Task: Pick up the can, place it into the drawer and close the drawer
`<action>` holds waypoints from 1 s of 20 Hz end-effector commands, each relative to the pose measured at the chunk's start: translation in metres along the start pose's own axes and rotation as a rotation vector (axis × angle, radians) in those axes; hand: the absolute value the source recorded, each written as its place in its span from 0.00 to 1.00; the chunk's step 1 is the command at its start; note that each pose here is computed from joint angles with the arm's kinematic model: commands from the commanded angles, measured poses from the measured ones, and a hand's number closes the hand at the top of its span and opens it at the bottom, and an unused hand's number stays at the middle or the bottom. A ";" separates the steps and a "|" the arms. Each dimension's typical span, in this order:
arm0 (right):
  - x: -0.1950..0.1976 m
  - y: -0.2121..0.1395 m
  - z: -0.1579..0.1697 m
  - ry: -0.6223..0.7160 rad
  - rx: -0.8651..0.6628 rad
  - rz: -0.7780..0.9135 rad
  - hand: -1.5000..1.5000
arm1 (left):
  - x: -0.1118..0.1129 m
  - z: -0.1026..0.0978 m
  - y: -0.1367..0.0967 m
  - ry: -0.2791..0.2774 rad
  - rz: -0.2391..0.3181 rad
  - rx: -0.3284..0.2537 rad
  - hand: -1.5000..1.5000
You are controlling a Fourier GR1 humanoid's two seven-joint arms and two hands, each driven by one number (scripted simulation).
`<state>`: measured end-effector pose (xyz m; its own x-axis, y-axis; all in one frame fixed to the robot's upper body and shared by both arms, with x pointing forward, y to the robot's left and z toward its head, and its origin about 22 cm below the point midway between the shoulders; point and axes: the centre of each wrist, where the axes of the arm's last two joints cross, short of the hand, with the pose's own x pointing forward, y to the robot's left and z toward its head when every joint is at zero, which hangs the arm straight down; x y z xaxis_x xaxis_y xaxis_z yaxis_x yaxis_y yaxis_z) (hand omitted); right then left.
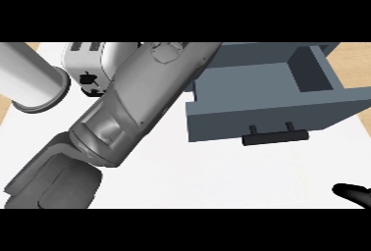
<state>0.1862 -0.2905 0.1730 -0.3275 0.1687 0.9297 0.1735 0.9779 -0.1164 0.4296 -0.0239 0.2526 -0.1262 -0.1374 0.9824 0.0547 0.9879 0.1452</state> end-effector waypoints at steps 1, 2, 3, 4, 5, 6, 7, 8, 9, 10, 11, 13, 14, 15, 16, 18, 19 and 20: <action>-0.006 0.005 -0.005 -0.004 0.016 -0.003 0.00 | 0.011 -0.001 -0.003 -0.010 0.001 0.079 0.00; -0.003 0.000 -0.014 -0.006 0.026 0.005 0.00 | -0.011 -0.002 0.002 -0.020 -0.022 0.086 0.00; 0.000 -0.003 -0.007 -0.007 0.018 0.007 0.00 | 0.011 -0.003 -0.002 -0.019 -0.012 0.091 0.00; -0.006 -0.002 -0.012 -0.004 -0.004 0.026 0.00 | -0.027 -0.005 0.008 -0.019 -0.031 0.073 0.00; 0.007 0.009 -0.009 -0.043 0.012 0.033 0.00 | -0.011 -0.003 0.002 -0.014 -0.014 0.084 0.00; -0.003 0.003 -0.012 -0.049 0.032 0.084 0.00 | -0.017 -0.005 0.006 -0.019 -0.021 0.078 0.00; 0.008 -0.002 -0.004 -0.081 0.036 0.101 0.00 | -0.013 -0.006 0.006 -0.022 -0.017 0.115 0.00; 0.007 0.002 -0.009 -0.072 0.072 0.105 0.00 | -0.007 -0.005 0.003 -0.021 -0.004 0.129 0.00; 0.005 0.008 -0.010 -0.089 0.071 0.130 0.00 | -0.010 -0.005 0.004 -0.023 -0.003 0.122 0.00; 0.015 0.010 -0.015 -0.090 0.072 0.147 0.00 | 0.004 -0.004 0.000 -0.006 0.026 0.107 0.00; 0.003 0.012 -0.013 -0.099 0.084 0.174 0.00 | 0.001 -0.004 0.001 -0.017 0.039 0.094 0.00; 0.013 0.006 -0.022 -0.134 0.100 0.237 0.00 | 0.004 -0.005 0.001 -0.015 0.044 0.093 0.00; 0.012 0.014 -0.018 -0.153 0.136 0.264 0.00 | -0.009 -0.005 0.004 0.008 0.067 0.101 0.00; 0.008 0.014 -0.026 -0.165 0.123 0.304 0.00 | 0.003 -0.004 0.000 -0.005 0.056 0.106 0.00; 0.007 0.022 -0.030 -0.178 0.144 0.357 0.00 | -0.005 -0.004 0.003 -0.001 0.078 0.083 0.00; -0.002 0.025 -0.044 -0.190 0.154 0.387 0.00 | 0.005 -0.005 0.002 -0.009 0.101 0.103 0.00; 0.002 0.022 -0.043 -0.183 0.177 0.443 0.00 | 0.016 -0.005 0.000 -0.008 0.123 0.118 0.00; -0.006 0.026 -0.041 -0.182 0.160 0.486 0.00 | 0.001 -0.005 0.004 -0.006 0.136 0.096 0.00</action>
<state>0.2200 -0.2749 0.1844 -0.4135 0.5096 0.7545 0.1819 0.8582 -0.4799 0.4341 -0.0224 0.2561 -0.1310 -0.0474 0.9902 -0.0338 0.9985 0.0433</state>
